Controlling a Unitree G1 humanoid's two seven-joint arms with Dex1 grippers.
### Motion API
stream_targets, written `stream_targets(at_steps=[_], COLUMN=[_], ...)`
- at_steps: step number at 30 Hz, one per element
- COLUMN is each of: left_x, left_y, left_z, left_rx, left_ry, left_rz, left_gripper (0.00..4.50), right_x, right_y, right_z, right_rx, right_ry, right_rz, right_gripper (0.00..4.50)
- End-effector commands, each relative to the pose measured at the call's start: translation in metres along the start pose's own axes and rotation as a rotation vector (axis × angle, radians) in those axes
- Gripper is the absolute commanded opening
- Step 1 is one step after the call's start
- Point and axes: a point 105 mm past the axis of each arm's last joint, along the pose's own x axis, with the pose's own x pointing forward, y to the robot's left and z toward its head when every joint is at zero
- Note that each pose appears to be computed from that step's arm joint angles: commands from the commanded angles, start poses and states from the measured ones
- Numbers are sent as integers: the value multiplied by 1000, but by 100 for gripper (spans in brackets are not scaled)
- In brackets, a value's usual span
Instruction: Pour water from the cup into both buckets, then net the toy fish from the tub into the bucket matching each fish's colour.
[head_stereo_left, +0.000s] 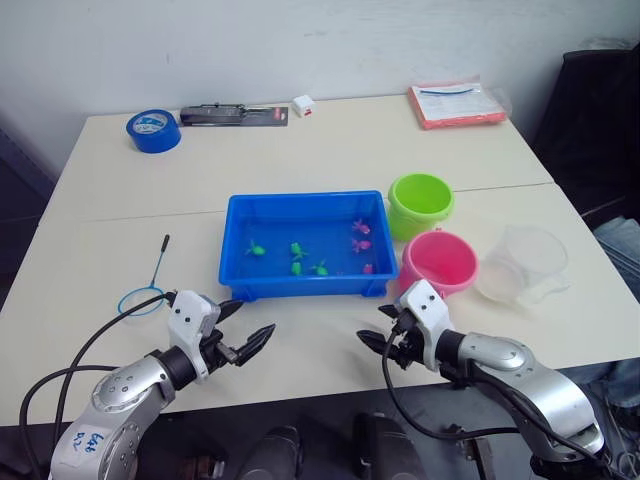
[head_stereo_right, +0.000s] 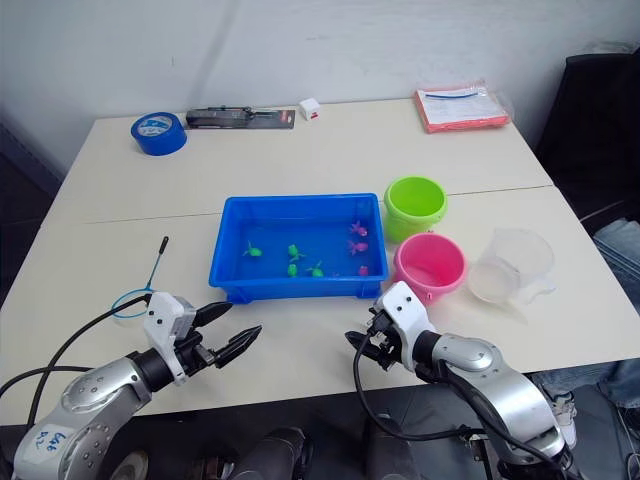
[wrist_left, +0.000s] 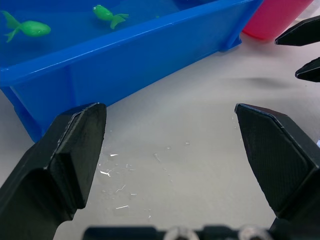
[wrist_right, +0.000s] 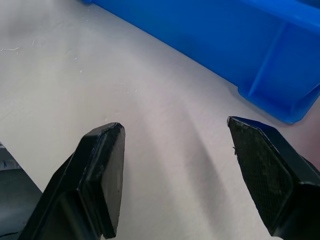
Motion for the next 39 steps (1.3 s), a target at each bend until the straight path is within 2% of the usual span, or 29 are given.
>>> stream_targets(at_steps=[1, 15, 20, 24, 28, 32, 37, 39], left_x=[-2, -6, -16, -12, -2, 16, 34, 45], left_y=[-5, -7, 7, 16, 13, 14, 13, 11], left_z=[6, 12, 34, 46, 61, 72, 78, 84], left_rx=[25, 1, 41, 113, 202, 245, 287, 306], left_ry=[-26, -19, -48, -27, -26, -30, -31, -38], left_rz=[-12, -80, -205, -272, -410, -526, -615, -659], left_gripper=[443, 443, 443, 443, 443, 443, 443, 443], right_x=[-4, -3, -13, -30, -62, -91, -109, -121], right_y=[2, 3, -4, -23, -41, -66, -80, -94], right_z=[11, 12, 3, -5, -20, -39, -52, -62], right_rx=[-28, -20, 16, 31, 57, 110, 152, 174], right_ry=[-46, -55, -10, 39, 105, 155, 179, 200], right_rz=[13, 14, -15, -105, -235, -458, -618, -760], right_gripper=[450, 450, 450, 450, 450, 450, 450, 450])
